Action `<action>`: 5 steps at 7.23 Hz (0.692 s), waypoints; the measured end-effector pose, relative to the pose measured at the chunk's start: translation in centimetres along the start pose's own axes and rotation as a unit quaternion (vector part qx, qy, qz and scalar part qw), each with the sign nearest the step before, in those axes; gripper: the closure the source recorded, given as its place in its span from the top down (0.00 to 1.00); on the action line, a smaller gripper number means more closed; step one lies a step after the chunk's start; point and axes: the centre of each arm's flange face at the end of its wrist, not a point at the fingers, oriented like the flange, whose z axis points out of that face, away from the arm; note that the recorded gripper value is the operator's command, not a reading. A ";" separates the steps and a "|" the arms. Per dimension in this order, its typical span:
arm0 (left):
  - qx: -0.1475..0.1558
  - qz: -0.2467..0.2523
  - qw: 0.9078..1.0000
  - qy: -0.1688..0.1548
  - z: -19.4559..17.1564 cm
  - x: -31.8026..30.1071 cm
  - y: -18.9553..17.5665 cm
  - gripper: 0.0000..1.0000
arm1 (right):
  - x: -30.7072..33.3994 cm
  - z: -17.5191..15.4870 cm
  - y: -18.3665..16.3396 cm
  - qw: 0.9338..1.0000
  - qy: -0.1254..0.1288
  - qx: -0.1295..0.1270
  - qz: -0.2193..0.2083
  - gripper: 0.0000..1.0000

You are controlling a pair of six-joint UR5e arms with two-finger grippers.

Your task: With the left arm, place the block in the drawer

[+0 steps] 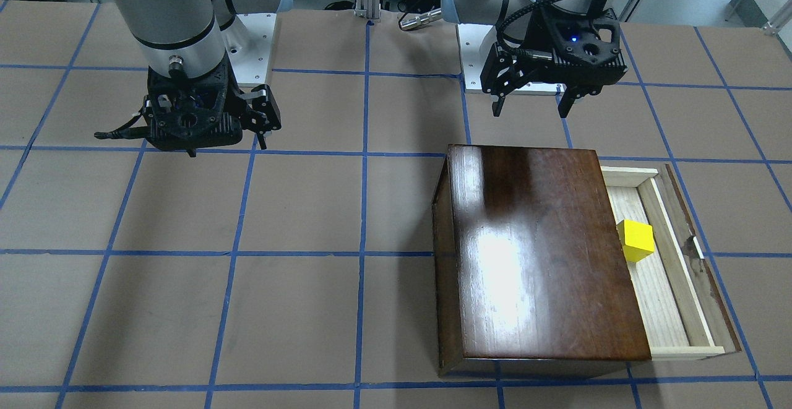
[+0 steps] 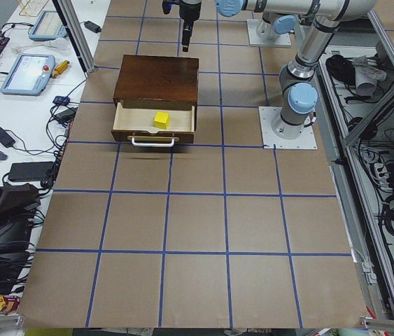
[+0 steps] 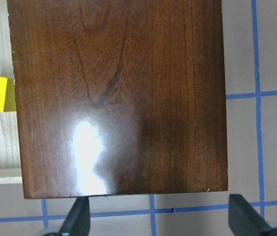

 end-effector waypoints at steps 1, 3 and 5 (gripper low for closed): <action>0.001 -0.003 1.000 0.000 -0.1 0.1 -0.1 1.00 | 0.0 0.0 0.0 1.000 0.000 0.000 0.000 1.00; 0.000 -0.004 1.000 0.001 0.0 0.1 -0.1 1.00 | 0.0 0.0 0.0 1.000 0.000 0.000 0.000 1.00; 0.000 -0.002 1.000 0.001 -0.1 0.0 -0.1 1.00 | 0.0 0.0 0.0 1.000 0.000 0.000 0.000 1.00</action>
